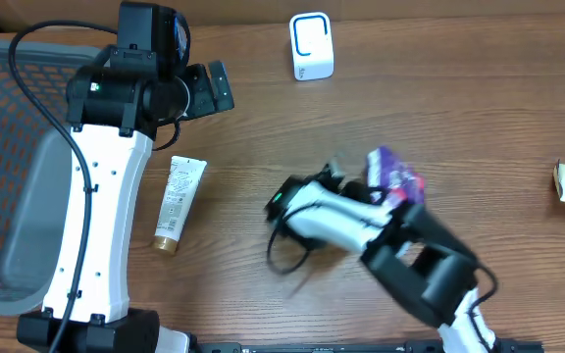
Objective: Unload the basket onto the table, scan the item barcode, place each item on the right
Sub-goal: 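Carry the purple pack right and set it down at centre-right, then grasp the purple pack again with the right gripper, then lift the purple pack and hold it against the white scanner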
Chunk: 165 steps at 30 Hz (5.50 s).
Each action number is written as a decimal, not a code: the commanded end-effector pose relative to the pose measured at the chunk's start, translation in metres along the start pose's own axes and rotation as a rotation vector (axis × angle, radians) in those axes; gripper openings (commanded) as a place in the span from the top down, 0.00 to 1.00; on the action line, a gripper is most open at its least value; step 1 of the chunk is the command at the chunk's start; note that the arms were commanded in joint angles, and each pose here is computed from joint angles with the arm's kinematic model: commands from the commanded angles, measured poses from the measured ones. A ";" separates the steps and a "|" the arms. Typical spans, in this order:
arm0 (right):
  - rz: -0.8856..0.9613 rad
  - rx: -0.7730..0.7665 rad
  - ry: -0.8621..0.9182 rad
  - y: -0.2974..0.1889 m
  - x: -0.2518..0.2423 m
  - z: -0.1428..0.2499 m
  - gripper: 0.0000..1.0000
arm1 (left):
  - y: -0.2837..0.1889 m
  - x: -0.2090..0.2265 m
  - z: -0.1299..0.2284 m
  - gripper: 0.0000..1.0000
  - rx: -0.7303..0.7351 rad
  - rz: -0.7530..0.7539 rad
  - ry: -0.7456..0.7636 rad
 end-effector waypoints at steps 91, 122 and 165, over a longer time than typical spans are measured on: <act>-1.740 0.278 0.610 0.050 -0.100 -0.066 0.96 | -0.005 0.036 0.028 0.00 0.118 -0.152 0.055; -0.320 -0.853 0.789 0.107 -0.227 -0.296 0.96 | -0.005 0.036 0.028 0.00 0.118 -0.152 0.055; -0.117 -1.248 0.042 0.042 -0.019 -0.362 0.96 | -0.005 0.036 0.028 0.00 0.118 -0.152 0.055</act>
Point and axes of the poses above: each gripper's point midway between its finger pads, its own y axis out along the fingers, its own x axis along the line the jaws close on, z = x × y, the point moved 1 cm from there along -y, back along the fingers, and after that the axes turned 14 degrees about y, right-handed, at the moved point
